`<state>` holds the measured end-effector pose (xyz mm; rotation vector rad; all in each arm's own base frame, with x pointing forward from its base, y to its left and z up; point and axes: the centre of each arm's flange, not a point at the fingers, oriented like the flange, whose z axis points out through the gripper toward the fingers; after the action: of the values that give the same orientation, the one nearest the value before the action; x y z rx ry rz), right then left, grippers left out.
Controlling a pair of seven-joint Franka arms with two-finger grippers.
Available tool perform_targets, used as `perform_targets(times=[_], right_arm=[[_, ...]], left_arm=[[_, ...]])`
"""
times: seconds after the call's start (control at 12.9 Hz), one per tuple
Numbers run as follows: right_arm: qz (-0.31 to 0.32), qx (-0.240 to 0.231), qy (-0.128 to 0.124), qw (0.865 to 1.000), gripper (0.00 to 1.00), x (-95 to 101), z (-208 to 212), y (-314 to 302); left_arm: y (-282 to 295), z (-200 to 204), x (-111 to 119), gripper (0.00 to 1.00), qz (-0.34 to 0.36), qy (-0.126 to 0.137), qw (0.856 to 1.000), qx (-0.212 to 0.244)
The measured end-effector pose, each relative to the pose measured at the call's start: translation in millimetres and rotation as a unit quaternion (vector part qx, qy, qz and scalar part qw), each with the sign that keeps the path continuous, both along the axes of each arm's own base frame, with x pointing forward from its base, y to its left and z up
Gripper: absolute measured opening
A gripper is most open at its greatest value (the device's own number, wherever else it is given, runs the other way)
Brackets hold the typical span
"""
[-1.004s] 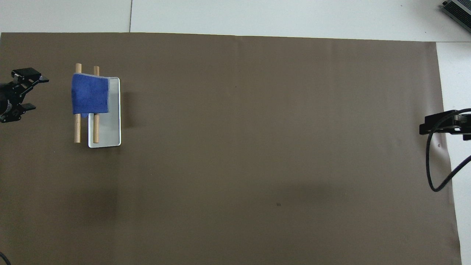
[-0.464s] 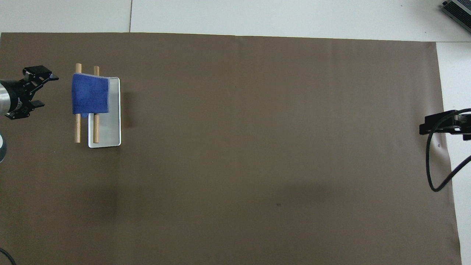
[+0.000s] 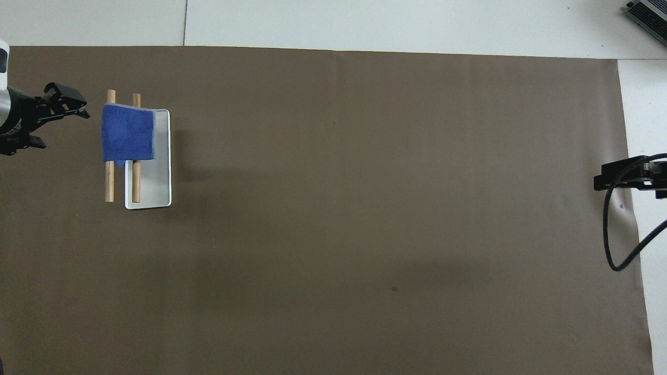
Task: Right arm passes towel to left arm to hang
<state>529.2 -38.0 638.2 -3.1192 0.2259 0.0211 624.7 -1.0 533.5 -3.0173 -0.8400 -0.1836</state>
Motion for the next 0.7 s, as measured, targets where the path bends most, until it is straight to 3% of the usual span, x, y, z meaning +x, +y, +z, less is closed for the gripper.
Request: perform_targets(times=[0.23, 0.39, 0.54, 0.7], right_arm=[[0.000, 0.000, 0.000, 1.000, 1.00, 0.0, 0, 0], [0.000, 0.000, 0.000, 1.000, 1.00, 0.0, 0, 0], [0.000, 0.000, 0.000, 1.000, 1.00, 0.0, 0, 0], [0.000, 0.000, 0.000, 1.000, 1.00, 0.0, 0, 0]], left_arm=[[-41, 21, -17, 1.00, -0.070, 0.069, 0.995, 0.006], [-51, 43, -33, 1.00, -0.128, 0.097, 0.987, 0.008], [-47, 74, -58, 1.00, -0.207, 0.115, 0.972, 0.011], [-42, 104, -81, 1.00, -0.250, 0.110, 0.962, 0.015]])
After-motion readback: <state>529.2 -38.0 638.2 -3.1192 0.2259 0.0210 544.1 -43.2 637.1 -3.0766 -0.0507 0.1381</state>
